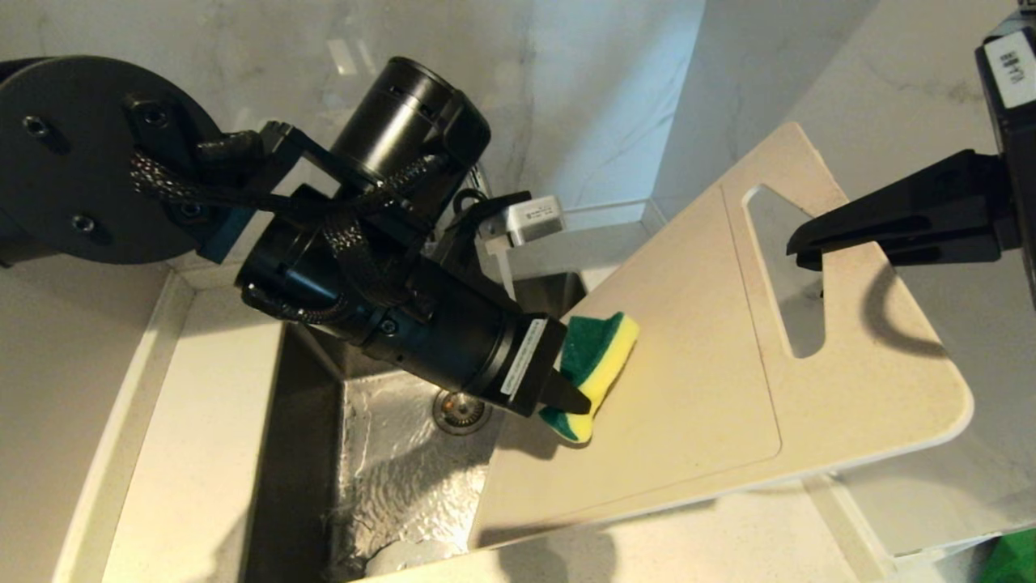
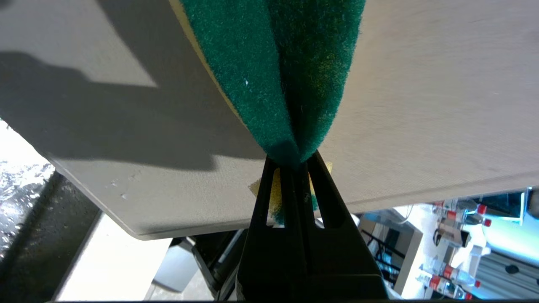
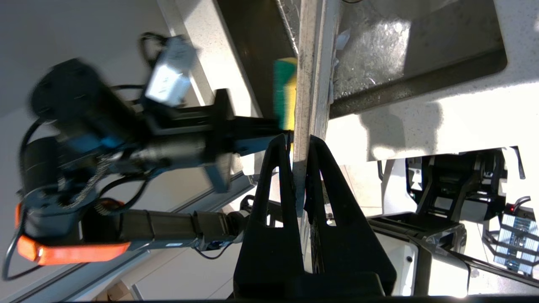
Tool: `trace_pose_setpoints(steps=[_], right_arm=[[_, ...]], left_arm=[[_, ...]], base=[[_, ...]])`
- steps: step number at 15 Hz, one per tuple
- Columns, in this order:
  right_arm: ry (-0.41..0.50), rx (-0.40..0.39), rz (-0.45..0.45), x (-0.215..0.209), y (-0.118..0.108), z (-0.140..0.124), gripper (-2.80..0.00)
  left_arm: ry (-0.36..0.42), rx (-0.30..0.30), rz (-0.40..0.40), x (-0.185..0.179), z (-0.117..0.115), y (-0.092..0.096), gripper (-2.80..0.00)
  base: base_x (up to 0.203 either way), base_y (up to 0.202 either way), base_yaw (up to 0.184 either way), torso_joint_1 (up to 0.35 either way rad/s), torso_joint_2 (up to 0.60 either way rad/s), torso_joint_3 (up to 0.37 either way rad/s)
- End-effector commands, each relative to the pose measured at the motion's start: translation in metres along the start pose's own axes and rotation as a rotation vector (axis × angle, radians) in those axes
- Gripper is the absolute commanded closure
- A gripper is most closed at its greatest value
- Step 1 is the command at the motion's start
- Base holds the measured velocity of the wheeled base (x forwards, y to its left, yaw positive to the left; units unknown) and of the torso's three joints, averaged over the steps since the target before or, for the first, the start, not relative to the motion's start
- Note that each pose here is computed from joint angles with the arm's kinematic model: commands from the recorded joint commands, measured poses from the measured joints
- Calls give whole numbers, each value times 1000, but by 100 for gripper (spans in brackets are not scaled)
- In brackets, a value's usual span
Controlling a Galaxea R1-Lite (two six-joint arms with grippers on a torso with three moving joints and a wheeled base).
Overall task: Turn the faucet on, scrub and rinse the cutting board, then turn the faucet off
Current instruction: Scrub the cutting board underwater
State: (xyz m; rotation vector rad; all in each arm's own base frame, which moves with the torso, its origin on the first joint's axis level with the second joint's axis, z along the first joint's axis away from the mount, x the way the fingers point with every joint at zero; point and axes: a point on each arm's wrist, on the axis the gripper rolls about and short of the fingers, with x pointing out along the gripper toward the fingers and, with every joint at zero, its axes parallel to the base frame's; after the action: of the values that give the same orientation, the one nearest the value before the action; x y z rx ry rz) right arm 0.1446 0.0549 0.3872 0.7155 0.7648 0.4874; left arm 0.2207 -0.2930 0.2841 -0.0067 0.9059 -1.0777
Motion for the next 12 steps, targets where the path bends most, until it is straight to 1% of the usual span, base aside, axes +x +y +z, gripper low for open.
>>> trace_pose_setpoints(steps=[1, 4, 6, 9, 12], right_arm=[[0, 3, 4, -4, 0, -2, 0], [-7, -4, 9, -6, 1, -3, 0], [-12, -9, 15, -9, 2, -4, 0], [-16, -11, 18, -11, 2, -5, 0], [-11, -12, 24, -11, 3, -5, 0]], left_arm=[[44, -8, 1, 16, -4, 2, 0], [63, -8, 0, 23, -6, 2, 0], [92, -19, 9, 28, -12, 5, 0], [160, -46, 33, 31, -29, 12, 0], [236, -83, 63, 31, -54, 22, 0]], base=[[0, 0, 0, 0, 0, 0], [0, 0, 0, 0, 0, 0], [0, 0, 0, 0, 0, 0], [0, 0, 0, 0, 0, 0], [0, 0, 0, 0, 0, 0]])
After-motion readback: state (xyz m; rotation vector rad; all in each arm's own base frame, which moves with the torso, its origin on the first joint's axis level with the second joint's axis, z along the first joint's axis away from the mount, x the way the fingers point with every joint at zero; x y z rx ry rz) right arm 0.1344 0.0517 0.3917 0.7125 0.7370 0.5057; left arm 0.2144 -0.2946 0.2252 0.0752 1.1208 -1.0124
